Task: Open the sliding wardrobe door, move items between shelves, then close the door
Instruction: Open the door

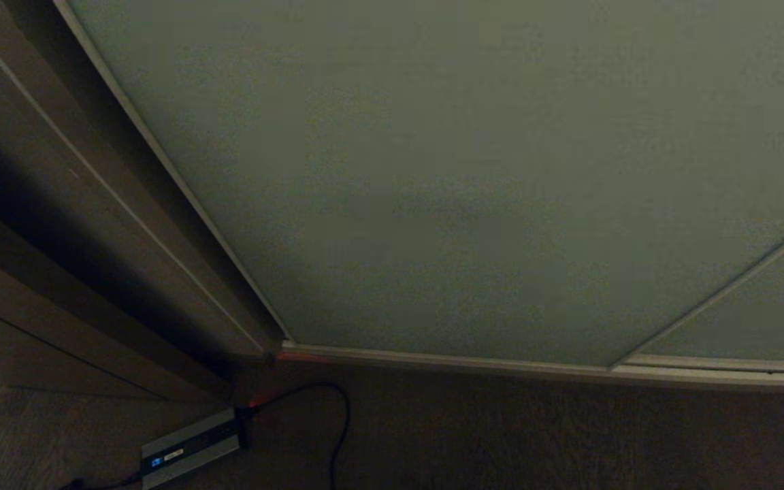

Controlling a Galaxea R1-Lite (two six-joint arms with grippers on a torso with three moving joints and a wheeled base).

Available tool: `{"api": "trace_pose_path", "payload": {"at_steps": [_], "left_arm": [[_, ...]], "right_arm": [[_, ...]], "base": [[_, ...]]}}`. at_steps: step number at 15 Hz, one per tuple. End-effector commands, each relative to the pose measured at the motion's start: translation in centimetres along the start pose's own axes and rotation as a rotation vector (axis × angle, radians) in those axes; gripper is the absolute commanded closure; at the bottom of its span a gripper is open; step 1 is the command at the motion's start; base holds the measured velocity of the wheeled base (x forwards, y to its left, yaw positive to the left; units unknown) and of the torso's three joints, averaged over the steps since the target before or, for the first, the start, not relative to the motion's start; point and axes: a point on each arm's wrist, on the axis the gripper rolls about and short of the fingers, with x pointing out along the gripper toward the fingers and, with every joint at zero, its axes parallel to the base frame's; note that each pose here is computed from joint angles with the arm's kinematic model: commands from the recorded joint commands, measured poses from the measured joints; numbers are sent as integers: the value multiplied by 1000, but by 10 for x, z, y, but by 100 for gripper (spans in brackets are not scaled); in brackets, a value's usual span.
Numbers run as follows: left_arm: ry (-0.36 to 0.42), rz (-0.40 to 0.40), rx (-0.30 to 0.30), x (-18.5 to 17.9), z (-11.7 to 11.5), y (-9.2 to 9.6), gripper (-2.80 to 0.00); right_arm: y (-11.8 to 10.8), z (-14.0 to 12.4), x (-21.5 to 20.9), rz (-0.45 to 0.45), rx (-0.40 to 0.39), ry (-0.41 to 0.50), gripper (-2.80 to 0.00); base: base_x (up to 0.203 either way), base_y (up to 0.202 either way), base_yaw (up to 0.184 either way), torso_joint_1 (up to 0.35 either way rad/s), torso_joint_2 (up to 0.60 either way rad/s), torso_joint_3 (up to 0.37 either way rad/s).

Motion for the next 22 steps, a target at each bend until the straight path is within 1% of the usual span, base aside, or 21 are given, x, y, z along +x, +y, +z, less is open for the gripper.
{"api": "trace_pose_path", "payload": {"at_steps": [1,3,6,7,9,13,15,19,22], "left_arm": [[24,-3,-1,19,-9,2,0],[30,0,-3,31,-14,3,0],[21,-3,-10,45,-11,3,0],[39,-8,-16,48,-13,3,0],[64,-36,-25,53,-17,3,0],[79,-81,-38,66,-21,-1,0],[80,-85,-39,71,-20,-1,0],[104,-101,-41,81,-31,-1,0],[95,-144,-50,86,-30,-7,0]], "right_arm": [[0,-1,0,1,0,5,0],[0,-1,0,1,0,5,0],[0,-1,0,1,0,5,0],[0,-1,0,1,0,4,0],[0,-1,0,1,0,6,0],[0,-1,0,1,0,5,0],[0,-1,0,1,0,5,0],[0,-1,0,1,0,4,0],[0,-1,0,1,0,5,0]], "base": [[0,0,0,0,0,0],[0,0,0,0,0,0],[0,0,0,0,0,0],[0,0,0,0,0,0],[0,0,0,0,0,0],[0,0,0,0,0,0],[0,0,0,0,0,0],[0,0,0,0,0,0],[0,0,0,0,0,0]]}}
